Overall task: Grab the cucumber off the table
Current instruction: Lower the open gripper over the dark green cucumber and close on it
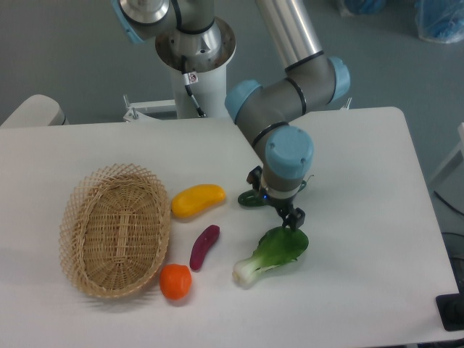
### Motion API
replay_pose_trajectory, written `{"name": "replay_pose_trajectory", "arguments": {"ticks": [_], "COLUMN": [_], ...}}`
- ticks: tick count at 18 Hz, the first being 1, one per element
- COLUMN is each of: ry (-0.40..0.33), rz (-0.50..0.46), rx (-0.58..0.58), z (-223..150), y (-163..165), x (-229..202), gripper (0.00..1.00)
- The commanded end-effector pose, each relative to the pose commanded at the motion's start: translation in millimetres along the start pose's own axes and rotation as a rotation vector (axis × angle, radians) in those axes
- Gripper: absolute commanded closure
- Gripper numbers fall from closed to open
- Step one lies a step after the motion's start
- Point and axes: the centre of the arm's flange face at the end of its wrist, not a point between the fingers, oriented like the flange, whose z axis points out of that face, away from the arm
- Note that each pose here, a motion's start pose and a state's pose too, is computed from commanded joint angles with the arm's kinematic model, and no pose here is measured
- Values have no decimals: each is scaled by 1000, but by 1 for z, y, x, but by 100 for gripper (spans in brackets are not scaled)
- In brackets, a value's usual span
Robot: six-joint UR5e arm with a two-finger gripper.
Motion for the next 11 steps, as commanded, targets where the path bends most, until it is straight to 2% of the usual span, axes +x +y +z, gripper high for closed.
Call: {"name": "replay_pose_trajectory", "arguments": {"ticks": [11], "ry": [50], "rz": [2], "rx": [2], "z": [29], "y": [-5], "x": [21], "gripper": [0]}}
